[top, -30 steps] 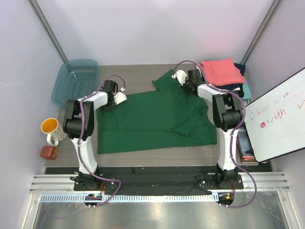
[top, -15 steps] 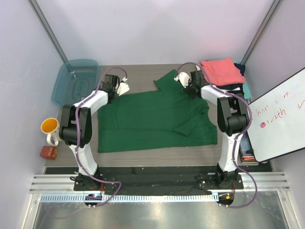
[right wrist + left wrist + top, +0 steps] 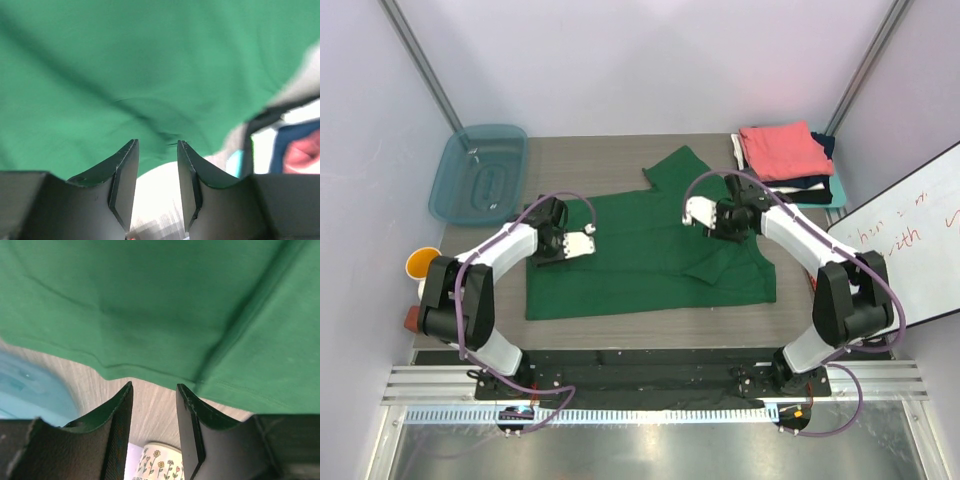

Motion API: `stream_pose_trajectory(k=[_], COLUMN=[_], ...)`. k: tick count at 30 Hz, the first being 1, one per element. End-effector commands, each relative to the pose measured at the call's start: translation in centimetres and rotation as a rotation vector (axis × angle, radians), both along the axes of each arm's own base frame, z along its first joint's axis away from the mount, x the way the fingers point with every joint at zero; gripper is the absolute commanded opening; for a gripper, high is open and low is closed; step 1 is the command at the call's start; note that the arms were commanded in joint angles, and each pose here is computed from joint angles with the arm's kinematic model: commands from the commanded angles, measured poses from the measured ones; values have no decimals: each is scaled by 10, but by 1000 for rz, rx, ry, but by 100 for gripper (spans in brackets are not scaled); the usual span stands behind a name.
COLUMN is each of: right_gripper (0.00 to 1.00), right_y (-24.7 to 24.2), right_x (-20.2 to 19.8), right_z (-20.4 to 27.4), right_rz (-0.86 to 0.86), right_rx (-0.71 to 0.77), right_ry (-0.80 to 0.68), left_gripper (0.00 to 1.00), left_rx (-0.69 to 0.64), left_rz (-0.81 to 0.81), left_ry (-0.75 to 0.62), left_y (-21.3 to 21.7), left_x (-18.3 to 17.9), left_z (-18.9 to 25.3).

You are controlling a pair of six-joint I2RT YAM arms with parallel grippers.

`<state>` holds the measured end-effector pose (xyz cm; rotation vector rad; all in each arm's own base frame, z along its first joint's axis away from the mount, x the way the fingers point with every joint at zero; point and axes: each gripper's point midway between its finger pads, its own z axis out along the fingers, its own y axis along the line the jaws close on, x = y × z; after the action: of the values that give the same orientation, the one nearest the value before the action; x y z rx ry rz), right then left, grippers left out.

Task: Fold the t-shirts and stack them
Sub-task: Fold the flattened tshirt in 1/3 of the way

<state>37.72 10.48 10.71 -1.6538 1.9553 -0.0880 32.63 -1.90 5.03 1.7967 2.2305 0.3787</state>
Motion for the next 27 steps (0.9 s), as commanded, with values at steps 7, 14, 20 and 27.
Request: stream_pose_trajectory(k=[7, 14, 20, 27], right_gripper=[51, 56, 56, 57], right_y=[11, 39, 59, 66], right_x=[-95, -115, -116, -107], right_z=[-17, -24, -31, -51], right_rz=[379, 456, 457, 432], right_rx=[-122, -112, -80, -82], right_ry=[110, 146, 170, 192], left_gripper=[41, 41, 41, 41], left_rx=[-4, 11, 26, 43], left_rz=[-58, -77, -97, -120], left_ry=[7, 65, 139, 176], left_y=[-6, -4, -2, 2], left_x=[10, 1, -12, -22], left_z=[6, -1, -5, -6])
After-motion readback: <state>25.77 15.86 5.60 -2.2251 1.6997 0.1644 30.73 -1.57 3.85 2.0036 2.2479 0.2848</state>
